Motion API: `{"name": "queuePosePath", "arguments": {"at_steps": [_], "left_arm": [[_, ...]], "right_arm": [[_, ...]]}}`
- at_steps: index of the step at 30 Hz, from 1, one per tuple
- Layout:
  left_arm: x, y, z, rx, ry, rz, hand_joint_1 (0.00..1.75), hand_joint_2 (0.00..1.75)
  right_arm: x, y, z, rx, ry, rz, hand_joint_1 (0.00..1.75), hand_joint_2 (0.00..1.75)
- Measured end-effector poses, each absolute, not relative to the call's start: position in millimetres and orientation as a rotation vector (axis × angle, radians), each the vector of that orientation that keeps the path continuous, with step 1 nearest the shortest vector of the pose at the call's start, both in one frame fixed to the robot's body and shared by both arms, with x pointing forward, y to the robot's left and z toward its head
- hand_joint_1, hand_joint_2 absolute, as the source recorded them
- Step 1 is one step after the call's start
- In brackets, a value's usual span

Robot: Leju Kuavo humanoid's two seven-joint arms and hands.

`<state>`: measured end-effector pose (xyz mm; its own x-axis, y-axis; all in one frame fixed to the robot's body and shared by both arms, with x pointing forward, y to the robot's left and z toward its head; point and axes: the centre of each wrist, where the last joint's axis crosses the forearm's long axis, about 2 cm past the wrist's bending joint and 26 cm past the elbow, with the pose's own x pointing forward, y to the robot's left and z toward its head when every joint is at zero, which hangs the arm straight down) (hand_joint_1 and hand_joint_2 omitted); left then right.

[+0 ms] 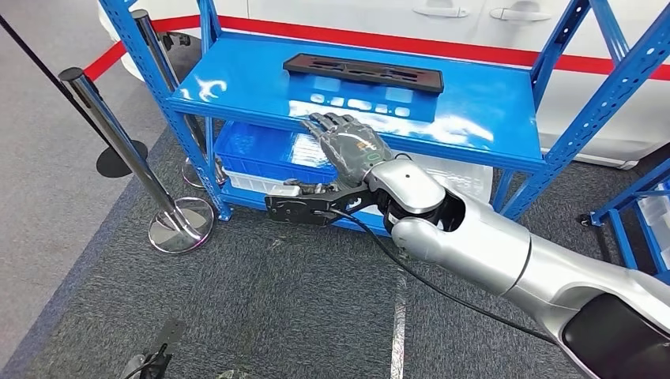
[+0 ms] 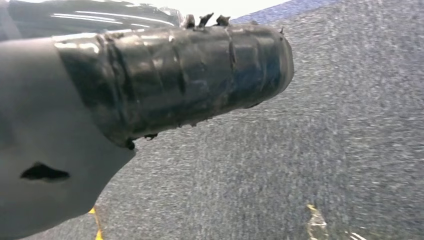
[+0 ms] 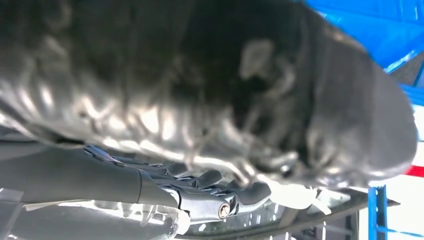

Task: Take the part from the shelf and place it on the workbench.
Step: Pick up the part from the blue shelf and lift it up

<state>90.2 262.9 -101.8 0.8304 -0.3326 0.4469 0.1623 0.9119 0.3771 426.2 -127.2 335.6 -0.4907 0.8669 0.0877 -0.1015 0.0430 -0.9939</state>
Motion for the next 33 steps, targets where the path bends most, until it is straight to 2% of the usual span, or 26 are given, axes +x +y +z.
{"name": "queuePosePath", "arguments": {"at_steps": [14,18,33], "left_arm": [[91,263,-102,0.334,-0.528,-0.28,0.0,0.0],[91,263,-102,0.334,-0.525,-0.274,0.0,0.0],[90,265,-102,0.336,-0.52,-0.281,0.0,0.0]], "right_arm": [[422,-115,323,-0.774,-1.528,1.63,0.0,0.0],[421,-110,326,-0.773,-1.545,1.645,0.0,1.75],[417,-98,326,-0.925,-1.582,1.688,0.0,1.75]]}}
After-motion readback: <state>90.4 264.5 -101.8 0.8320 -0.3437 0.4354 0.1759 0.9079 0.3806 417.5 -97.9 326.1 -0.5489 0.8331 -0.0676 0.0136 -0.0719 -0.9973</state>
